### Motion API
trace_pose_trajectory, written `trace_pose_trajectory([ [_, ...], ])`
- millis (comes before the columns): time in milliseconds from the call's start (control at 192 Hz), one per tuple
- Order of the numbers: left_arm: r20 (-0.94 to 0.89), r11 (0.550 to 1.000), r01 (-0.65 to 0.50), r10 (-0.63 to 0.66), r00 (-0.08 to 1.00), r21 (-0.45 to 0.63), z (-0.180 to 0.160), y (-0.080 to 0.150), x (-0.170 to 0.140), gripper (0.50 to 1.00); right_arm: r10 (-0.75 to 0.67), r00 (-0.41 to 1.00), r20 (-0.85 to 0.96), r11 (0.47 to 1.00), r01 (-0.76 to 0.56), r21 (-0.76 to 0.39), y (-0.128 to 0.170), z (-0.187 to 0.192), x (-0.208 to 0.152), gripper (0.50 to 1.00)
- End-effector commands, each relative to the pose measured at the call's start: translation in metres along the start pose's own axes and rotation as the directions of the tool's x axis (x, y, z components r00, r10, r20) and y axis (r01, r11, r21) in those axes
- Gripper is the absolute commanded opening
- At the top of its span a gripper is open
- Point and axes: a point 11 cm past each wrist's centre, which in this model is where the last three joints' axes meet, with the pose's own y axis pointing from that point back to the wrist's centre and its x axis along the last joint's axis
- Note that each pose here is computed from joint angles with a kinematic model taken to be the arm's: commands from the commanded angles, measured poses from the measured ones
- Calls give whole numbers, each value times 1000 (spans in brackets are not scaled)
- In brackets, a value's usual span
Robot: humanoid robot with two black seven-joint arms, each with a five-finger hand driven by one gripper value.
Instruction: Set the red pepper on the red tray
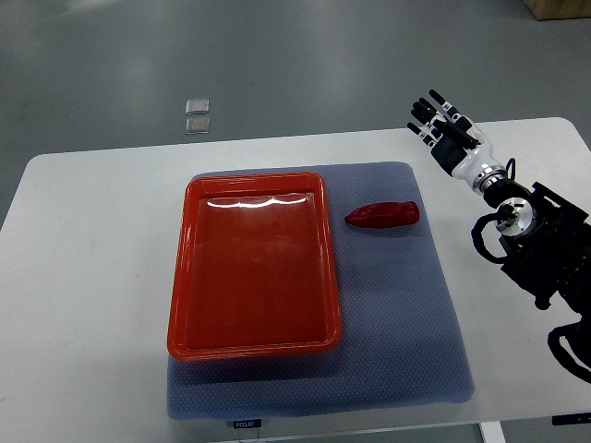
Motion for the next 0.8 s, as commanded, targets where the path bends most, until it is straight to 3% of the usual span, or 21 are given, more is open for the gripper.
trace_pose_trajectory([
  [0,2,1000,-1,1,1000,0,0,0,0,1000,-1,1000,-1,1000,1,-1,0,0,0,930],
  [631,4,1000,-15,15,1000,1,-1,1,5,1000,-21,999,-27,999,20,-24,-3,0,-6,930],
  [793,4,1000,-15,15,1000,2,-1,1,5,1000,-92,977,-195,990,69,-125,-9,3,-19,930],
])
